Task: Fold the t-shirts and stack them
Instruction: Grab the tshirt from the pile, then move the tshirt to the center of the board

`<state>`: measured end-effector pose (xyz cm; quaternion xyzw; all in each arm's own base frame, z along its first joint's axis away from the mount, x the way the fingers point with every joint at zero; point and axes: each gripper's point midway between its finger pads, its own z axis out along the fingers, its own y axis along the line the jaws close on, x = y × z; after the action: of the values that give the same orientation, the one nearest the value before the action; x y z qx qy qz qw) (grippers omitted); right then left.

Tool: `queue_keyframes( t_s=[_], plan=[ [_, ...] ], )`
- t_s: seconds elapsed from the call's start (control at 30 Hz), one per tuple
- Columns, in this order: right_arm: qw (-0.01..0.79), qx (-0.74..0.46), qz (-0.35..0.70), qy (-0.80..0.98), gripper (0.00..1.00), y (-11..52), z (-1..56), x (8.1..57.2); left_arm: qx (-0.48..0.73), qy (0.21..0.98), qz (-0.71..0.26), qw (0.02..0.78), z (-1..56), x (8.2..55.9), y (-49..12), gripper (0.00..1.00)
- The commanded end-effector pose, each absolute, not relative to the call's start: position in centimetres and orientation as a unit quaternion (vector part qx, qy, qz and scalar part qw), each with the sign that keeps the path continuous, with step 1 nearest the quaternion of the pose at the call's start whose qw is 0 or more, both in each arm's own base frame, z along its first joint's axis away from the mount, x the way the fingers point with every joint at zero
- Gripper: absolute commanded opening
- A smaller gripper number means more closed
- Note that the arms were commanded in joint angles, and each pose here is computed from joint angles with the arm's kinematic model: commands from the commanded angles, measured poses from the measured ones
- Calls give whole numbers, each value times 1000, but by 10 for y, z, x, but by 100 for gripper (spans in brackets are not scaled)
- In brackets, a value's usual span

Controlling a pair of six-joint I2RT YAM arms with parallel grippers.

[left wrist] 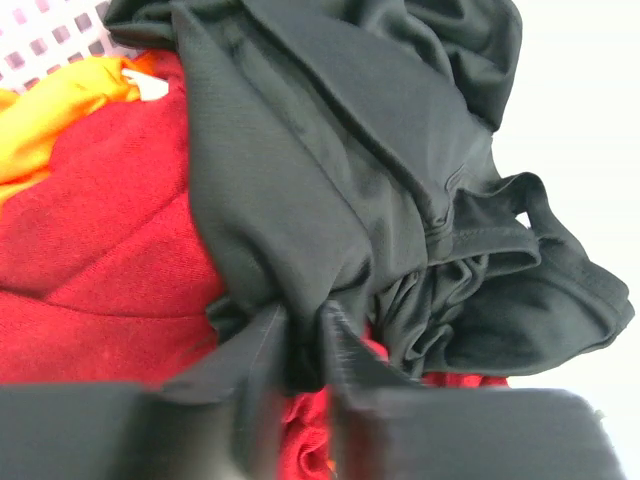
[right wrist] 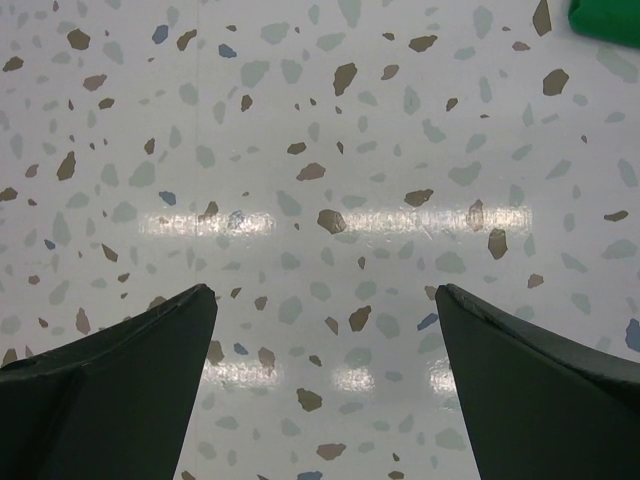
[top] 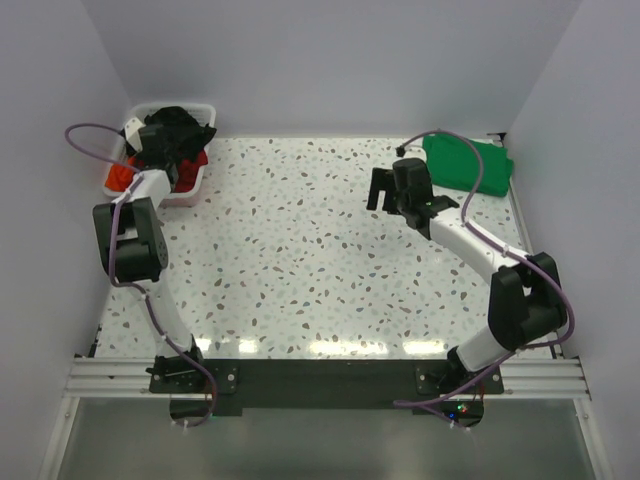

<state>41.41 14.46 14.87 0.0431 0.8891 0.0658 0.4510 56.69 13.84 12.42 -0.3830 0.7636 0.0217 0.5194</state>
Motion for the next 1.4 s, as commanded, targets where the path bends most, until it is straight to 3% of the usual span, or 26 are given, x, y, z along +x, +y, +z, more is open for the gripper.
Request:
queue_keyframes(
  t_s=[0.0, 0.03, 0.77, 1.03, 1.2, 1.37],
  plan=[
    [480, 53, 69, 873, 96, 147, 171, 427, -378, 751, 10, 542, 139, 581, 140, 9],
    [479, 53, 68, 873, 96, 148, 171, 427, -378, 751, 9, 541, 140, 581, 140, 0],
    [484, 77, 92, 867, 94, 150, 187, 424, -318, 712, -40, 625, 287, 524, 96, 0],
    [506, 94, 82, 853, 93, 139, 234, 419, -207, 707, -81, 672, 369, 497, -2, 0],
    [521, 127, 67, 841, 93, 123, 267, 407, -124, 675, -155, 711, 461, 460, -62, 0],
    [536, 164, 46, 827, 93, 100, 295, 389, -25, 655, -250, 713, 501, 413, -114, 0]
  ],
)
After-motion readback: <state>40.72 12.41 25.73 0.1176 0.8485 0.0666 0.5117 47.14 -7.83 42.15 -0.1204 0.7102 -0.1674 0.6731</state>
